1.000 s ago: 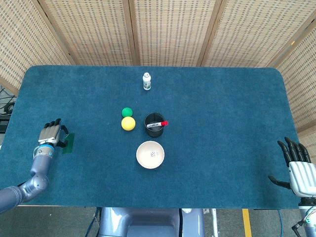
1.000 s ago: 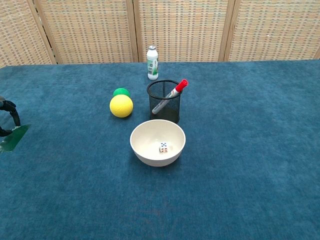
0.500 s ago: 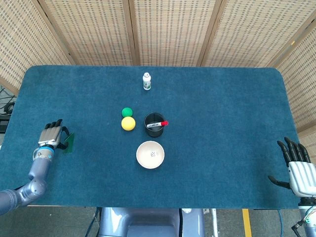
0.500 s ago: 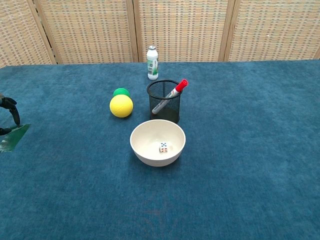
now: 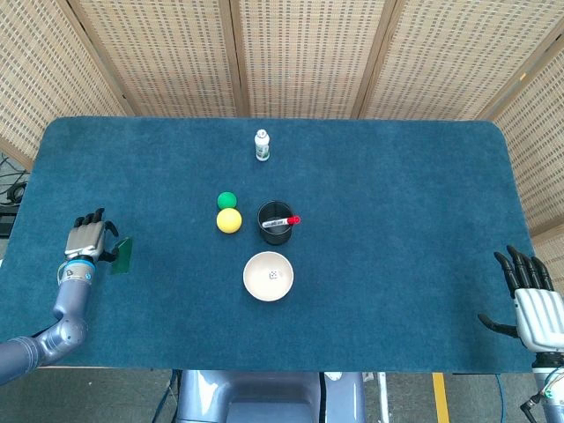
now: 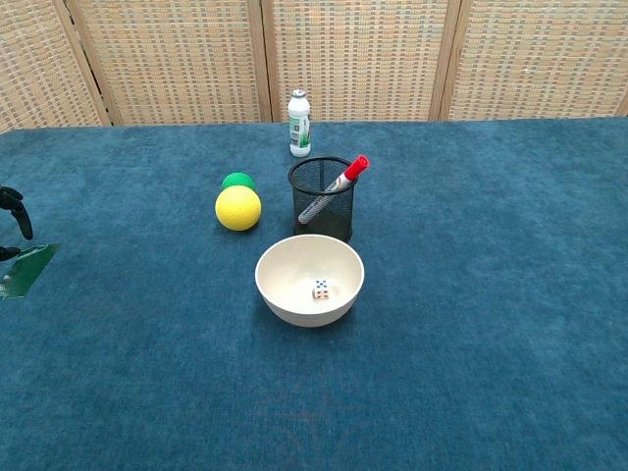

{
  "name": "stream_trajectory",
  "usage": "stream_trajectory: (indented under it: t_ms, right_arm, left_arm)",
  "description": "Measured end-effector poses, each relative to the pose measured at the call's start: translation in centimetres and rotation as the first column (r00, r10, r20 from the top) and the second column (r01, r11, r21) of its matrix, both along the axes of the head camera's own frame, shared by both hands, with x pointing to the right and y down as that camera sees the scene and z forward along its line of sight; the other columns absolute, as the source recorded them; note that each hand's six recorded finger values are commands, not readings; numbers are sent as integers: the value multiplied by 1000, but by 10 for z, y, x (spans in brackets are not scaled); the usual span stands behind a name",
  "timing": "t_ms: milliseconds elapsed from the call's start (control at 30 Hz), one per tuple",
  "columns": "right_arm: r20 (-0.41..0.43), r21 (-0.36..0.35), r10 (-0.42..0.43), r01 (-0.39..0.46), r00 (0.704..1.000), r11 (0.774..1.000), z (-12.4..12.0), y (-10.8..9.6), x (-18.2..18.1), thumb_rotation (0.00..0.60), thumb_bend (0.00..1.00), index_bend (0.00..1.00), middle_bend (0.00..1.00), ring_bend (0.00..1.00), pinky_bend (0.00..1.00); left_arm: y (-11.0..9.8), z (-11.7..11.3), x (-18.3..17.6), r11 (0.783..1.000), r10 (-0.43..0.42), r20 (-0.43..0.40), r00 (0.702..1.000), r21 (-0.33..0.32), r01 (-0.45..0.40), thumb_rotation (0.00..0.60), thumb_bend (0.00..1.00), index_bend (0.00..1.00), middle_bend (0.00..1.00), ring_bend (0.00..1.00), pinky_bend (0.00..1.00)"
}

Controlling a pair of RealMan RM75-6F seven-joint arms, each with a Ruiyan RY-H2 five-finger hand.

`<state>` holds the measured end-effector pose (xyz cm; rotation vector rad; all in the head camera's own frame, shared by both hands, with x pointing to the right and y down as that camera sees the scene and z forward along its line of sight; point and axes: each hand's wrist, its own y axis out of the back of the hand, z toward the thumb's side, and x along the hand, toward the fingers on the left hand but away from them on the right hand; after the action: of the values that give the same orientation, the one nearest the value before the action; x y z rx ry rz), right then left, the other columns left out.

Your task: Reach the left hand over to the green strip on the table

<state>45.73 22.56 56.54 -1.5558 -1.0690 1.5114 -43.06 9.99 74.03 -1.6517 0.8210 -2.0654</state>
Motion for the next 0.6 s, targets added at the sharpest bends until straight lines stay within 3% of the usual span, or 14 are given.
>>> stream_trajectory:
  t_ms: [400,600]
  right_arm:
    - [5,-5,3,-3,1000,1000,1,0,1,600,0,0,0,0,0]
    - [9,-7,7,-7,1000,1000,1,0,2,600,0,0,0,0,0]
  left_arm:
    - [0,7,8,1000,-14,11,1000,17,14,600,409,471,0,0,0]
    - [-2,6,8,999,-23,24,999,33,22,600,408,471,0,0,0]
